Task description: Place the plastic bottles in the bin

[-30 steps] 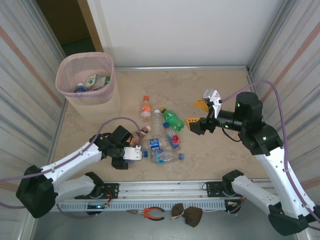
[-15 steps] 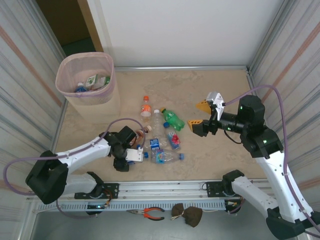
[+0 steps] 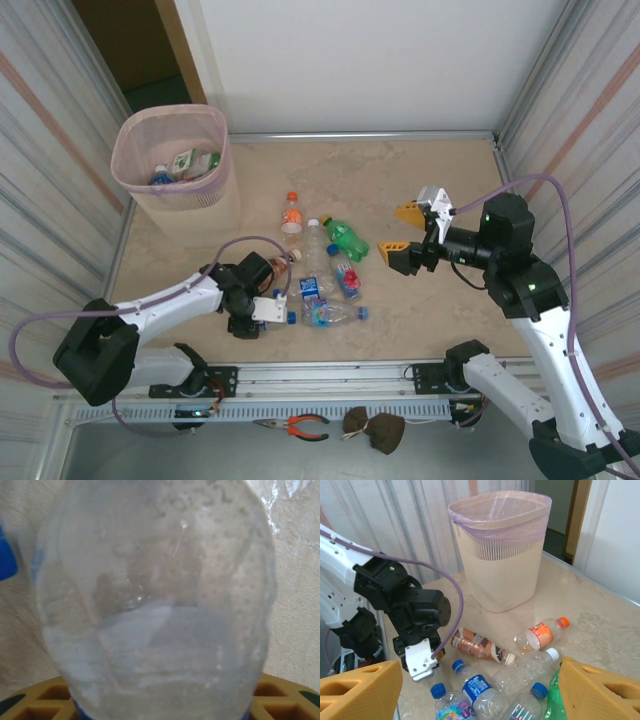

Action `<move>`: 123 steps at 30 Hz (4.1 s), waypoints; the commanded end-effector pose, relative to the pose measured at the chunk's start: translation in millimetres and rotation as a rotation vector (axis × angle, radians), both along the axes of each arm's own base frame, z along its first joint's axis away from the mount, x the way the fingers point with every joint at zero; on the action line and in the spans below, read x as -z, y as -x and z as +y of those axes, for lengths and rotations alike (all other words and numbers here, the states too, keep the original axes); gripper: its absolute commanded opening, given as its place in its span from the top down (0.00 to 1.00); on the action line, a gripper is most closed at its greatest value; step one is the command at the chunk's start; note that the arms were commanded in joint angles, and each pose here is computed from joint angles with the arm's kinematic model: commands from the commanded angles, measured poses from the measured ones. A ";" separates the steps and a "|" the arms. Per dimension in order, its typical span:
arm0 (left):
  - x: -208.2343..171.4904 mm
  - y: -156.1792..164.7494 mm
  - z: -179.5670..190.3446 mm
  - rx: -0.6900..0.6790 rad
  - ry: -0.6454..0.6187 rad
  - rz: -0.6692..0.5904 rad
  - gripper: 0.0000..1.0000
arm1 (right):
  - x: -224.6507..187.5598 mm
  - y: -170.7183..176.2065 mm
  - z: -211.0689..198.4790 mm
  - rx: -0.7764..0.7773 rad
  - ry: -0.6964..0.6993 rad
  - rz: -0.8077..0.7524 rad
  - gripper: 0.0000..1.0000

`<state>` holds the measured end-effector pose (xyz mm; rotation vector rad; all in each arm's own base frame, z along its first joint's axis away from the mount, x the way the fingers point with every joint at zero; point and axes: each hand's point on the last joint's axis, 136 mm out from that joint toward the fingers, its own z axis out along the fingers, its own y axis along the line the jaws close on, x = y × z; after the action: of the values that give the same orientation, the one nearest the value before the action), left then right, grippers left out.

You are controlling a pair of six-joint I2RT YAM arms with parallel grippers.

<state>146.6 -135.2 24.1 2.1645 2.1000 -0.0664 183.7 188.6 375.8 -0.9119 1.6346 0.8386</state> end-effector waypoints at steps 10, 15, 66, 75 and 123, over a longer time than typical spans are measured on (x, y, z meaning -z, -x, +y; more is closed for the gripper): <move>-48.4 -9.1 -15.9 -0.008 0.156 -0.122 0.52 | -15.3 3.0 -3.3 0.015 -0.023 -0.025 0.19; -84.5 -20.2 -31.6 -0.074 0.283 -0.147 0.54 | -13.9 -6.0 -0.9 0.029 -0.040 0.009 0.20; -336.8 -246.2 155.8 -1.276 0.378 -0.527 0.51 | -45.8 -16.0 25.3 -0.006 -0.049 0.012 0.22; -280.5 -267.6 176.5 -1.386 0.343 -0.331 0.50 | -47.3 -13.5 30.3 -0.012 -0.039 0.004 0.22; -230.1 -282.2 174.5 -1.481 0.368 -0.134 0.22 | -52.0 -0.7 24.4 -0.011 -0.041 -0.031 0.21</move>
<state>439.6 42.8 208.1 0.1218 2.7817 -0.1288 193.5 216.1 411.9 -0.8971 1.6277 0.8673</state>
